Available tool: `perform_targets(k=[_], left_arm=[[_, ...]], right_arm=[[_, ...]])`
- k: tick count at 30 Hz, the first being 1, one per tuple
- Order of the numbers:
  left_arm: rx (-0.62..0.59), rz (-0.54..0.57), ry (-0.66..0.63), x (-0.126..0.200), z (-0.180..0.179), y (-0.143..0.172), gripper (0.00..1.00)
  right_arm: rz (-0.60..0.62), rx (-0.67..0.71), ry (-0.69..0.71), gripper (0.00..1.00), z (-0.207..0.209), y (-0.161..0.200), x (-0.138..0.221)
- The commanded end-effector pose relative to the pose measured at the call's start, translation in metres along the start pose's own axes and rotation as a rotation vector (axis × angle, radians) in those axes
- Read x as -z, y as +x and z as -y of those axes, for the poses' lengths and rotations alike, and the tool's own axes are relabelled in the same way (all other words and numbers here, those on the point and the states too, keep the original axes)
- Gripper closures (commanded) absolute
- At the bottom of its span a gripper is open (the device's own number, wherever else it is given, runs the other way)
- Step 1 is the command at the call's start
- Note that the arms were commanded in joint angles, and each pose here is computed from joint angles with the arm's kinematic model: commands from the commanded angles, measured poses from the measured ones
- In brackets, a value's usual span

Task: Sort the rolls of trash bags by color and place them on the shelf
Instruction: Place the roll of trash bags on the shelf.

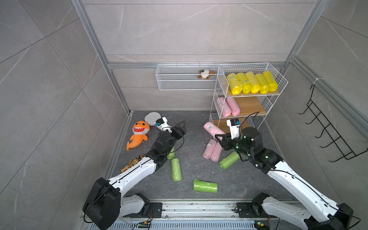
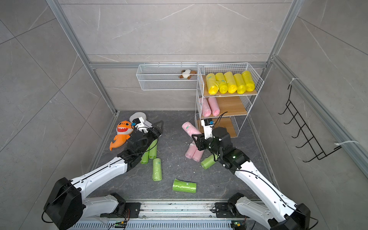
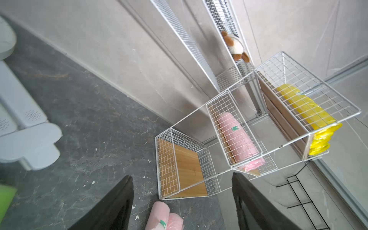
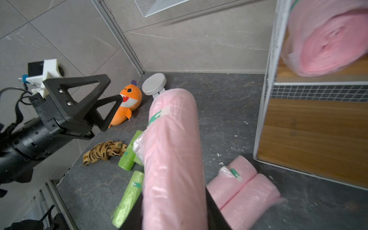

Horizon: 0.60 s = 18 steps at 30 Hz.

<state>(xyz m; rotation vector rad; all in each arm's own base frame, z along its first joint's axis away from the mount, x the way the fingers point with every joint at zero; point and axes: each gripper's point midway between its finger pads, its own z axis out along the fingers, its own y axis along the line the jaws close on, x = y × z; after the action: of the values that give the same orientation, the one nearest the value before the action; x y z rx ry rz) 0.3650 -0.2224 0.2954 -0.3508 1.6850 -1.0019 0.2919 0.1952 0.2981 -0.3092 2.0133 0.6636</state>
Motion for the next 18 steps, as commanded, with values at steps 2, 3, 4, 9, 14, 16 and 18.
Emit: perform_targets(k=[2, 3, 4, 9, 14, 16, 18], left_arm=[[-0.130, -0.062, 0.044, -0.010, 0.015, 0.005, 0.19], [-0.130, -0.070, 0.049, -0.012, 0.016, 0.007, 0.20], [-0.131, -0.077, 0.051, -0.013, 0.016, 0.009, 0.19], [-0.131, -0.112, 0.065, -0.017, 0.017, 0.017, 0.19], [-0.128, -0.123, 0.075, -0.017, 0.018, 0.019, 0.19], [-0.122, -0.129, 0.080, -0.017, 0.018, 0.021, 0.19], [-0.121, -0.134, 0.085, -0.017, 0.019, 0.022, 0.19]], right_arm=[[-0.133, 0.043, 0.107, 0.70, 0.022, 0.012, 0.035], [-0.136, 0.044, 0.139, 0.70, 0.029, 0.010, 0.041], [-0.137, 0.043, 0.167, 0.70, 0.035, 0.007, 0.046], [-0.109, 0.019, 0.276, 0.70, 0.061, -0.011, 0.070], [-0.057, -0.028, 0.358, 0.71, 0.086, -0.033, 0.089], [-0.028, -0.055, 0.381, 0.71, 0.097, -0.042, 0.093], [-0.005, -0.089, 0.397, 0.71, 0.108, -0.050, 0.094]])
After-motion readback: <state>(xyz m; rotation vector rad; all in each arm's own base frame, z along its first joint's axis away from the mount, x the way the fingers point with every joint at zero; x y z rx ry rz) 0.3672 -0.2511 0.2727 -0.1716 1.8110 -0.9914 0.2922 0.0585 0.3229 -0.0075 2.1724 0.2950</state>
